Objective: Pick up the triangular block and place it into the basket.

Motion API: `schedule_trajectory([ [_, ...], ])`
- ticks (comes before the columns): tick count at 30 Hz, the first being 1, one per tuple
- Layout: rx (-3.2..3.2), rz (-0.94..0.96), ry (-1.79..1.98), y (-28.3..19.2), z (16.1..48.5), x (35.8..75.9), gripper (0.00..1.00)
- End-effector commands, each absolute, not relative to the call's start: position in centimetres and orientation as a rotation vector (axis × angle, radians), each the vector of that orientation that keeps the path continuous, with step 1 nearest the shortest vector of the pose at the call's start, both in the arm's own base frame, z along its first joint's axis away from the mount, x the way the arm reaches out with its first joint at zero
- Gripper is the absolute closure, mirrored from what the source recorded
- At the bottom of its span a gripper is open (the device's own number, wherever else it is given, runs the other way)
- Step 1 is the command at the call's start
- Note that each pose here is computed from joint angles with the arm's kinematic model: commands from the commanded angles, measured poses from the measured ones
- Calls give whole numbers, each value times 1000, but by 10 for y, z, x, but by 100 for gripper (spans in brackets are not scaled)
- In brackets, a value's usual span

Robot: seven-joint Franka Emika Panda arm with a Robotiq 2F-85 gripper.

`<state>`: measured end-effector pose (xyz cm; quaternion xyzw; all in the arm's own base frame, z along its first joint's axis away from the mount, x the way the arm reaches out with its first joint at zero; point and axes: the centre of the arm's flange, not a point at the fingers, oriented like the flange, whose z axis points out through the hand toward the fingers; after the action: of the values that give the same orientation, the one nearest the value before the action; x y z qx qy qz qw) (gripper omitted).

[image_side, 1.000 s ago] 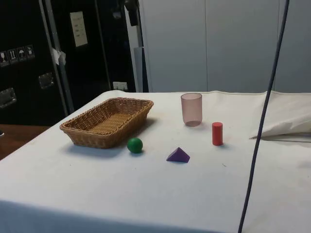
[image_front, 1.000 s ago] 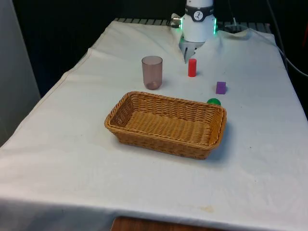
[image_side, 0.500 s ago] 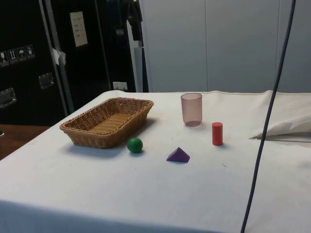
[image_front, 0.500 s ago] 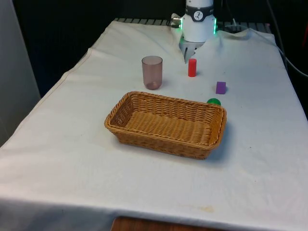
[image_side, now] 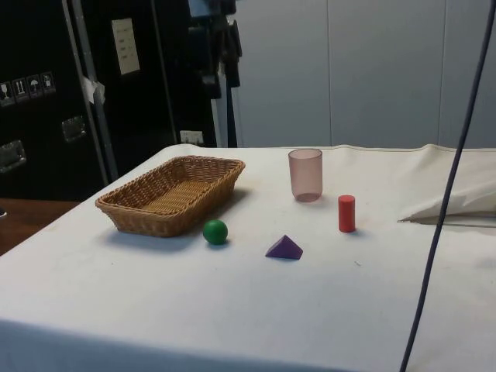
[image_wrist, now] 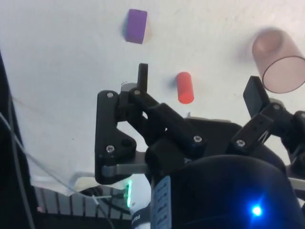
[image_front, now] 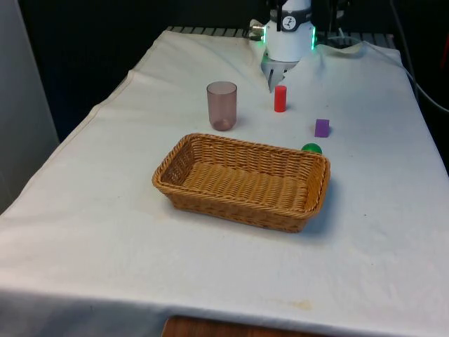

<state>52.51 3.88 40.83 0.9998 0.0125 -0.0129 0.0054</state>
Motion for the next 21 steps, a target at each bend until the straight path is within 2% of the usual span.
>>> schedule_trajectory([
  [1,3118,-20,34,41,407,522,0],
  [21,3070,56,38,65,365,487,0],
])
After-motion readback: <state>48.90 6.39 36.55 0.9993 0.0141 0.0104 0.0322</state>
